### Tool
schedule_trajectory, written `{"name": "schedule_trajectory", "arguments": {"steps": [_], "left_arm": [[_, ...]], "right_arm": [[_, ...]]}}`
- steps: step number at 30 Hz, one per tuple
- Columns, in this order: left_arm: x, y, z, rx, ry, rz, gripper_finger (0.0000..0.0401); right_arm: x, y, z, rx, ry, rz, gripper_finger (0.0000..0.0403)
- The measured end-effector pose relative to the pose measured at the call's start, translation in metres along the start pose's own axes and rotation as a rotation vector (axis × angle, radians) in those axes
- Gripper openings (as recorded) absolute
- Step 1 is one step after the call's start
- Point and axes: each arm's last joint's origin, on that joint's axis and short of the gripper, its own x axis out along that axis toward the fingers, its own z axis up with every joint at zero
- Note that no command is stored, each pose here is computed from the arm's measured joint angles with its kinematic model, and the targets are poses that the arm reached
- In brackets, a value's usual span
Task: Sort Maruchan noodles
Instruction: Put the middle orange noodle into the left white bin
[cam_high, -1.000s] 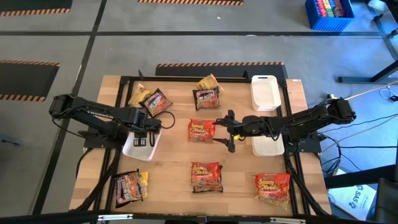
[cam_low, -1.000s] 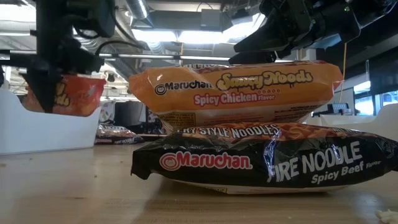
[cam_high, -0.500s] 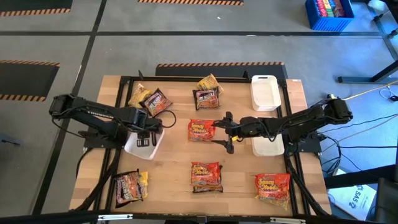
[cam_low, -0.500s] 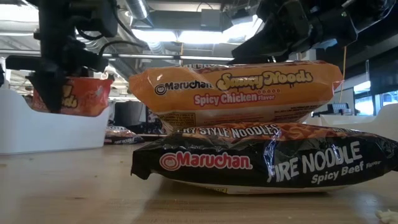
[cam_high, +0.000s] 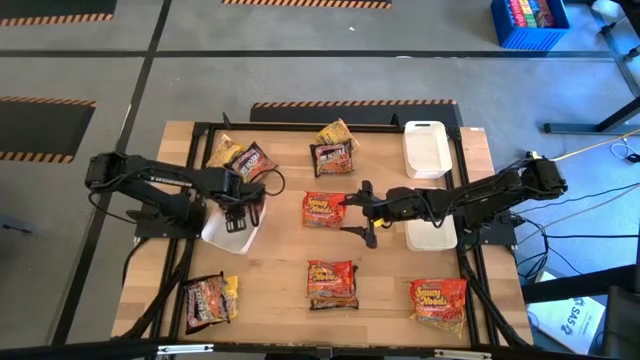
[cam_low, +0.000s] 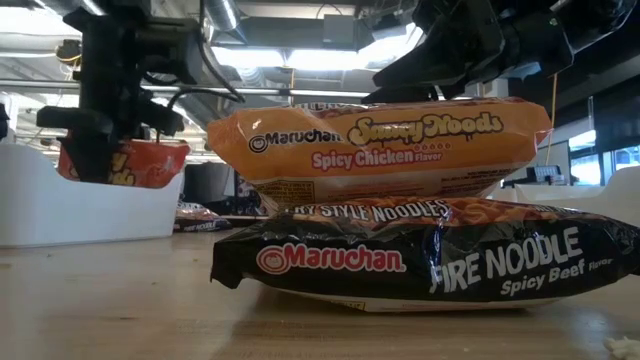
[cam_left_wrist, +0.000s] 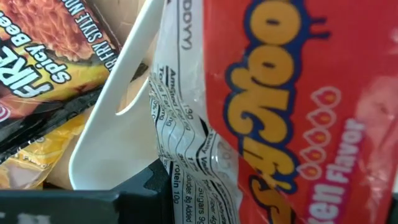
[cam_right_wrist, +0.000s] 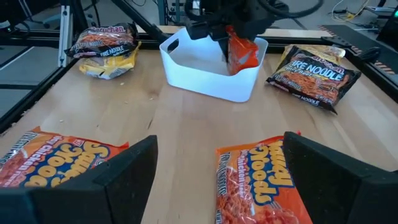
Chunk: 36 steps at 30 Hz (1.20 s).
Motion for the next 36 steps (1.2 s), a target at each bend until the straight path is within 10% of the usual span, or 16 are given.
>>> {"name": "schedule_trajectory", "arguments": {"steps": [36], "left_arm": [[-0.018, 0.008, 0.011, 0.005, -0.073, 0.176, 0.0239]], "right_arm": [[0.0, 0.0, 0.0, 0.012, -0.003, 0.005, 0.0324]]}}
